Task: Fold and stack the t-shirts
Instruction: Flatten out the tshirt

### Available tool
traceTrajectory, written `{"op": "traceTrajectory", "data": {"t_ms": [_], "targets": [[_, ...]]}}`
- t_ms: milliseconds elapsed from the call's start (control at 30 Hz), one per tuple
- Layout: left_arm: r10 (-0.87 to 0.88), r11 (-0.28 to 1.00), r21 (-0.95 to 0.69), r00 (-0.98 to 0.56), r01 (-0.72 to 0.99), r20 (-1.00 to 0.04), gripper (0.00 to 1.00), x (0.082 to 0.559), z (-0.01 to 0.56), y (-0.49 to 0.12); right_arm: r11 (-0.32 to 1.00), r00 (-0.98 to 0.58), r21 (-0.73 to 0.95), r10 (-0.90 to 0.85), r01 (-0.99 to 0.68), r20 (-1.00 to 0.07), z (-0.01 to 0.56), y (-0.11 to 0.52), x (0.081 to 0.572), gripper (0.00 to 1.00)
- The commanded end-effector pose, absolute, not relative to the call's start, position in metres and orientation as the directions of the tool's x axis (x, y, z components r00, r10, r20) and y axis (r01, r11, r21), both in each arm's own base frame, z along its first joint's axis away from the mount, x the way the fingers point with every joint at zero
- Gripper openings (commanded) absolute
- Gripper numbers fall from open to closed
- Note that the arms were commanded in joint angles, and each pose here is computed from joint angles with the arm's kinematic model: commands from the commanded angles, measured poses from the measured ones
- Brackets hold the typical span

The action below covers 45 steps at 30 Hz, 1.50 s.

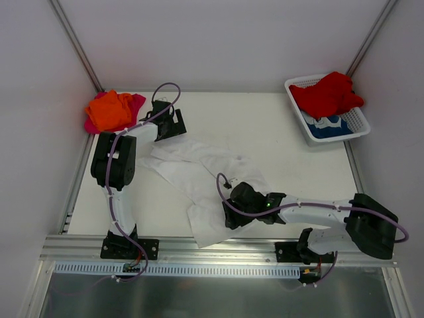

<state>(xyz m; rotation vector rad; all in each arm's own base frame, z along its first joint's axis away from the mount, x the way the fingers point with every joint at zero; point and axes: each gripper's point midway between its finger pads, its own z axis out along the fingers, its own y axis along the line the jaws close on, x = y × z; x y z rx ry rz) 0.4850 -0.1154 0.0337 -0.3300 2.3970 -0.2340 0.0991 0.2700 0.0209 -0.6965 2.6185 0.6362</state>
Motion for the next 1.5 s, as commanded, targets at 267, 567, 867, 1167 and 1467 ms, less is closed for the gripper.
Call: {"op": "traceTrajectory", "data": {"t_ms": [267, 567, 867, 1167, 1467], "targets": [[-0.309, 0.948, -0.259, -0.740, -0.186, -0.598, 0.98, 0.488, 0.026, -0.113, 0.909, -0.879, 0.108, -0.351, -0.403, -0.324, 0.004, 0.164, 0.074, 0.53], [-0.304, 0.948, -0.279, -0.711, -0.156, -0.634, 0.99, 0.487, 0.060, -0.114, 0.882, -0.805, 0.076, -0.386, -0.465, -0.451, 0.061, 0.195, 0.109, 0.55], [-0.273, 0.958, -0.266, -0.649, -0.111, -0.711, 0.99, 0.484, 0.124, -0.108, 0.859, -0.730, 0.038, -0.409, -0.510, -0.547, 0.115, 0.230, 0.156, 0.56], [-0.262, 0.964, -0.221, -0.693, -0.150, -0.671, 0.99, 0.453, 0.097, -0.096, 0.854, -0.706, 0.037, -0.405, -0.520, -0.581, 0.132, 0.251, 0.191, 0.56], [-0.316, 0.949, -0.217, -0.735, -0.230, -0.601, 0.98, 0.405, 0.068, -0.085, 0.902, -0.756, 0.068, -0.314, -0.426, -0.575, 0.133, 0.225, 0.220, 0.56]]}}
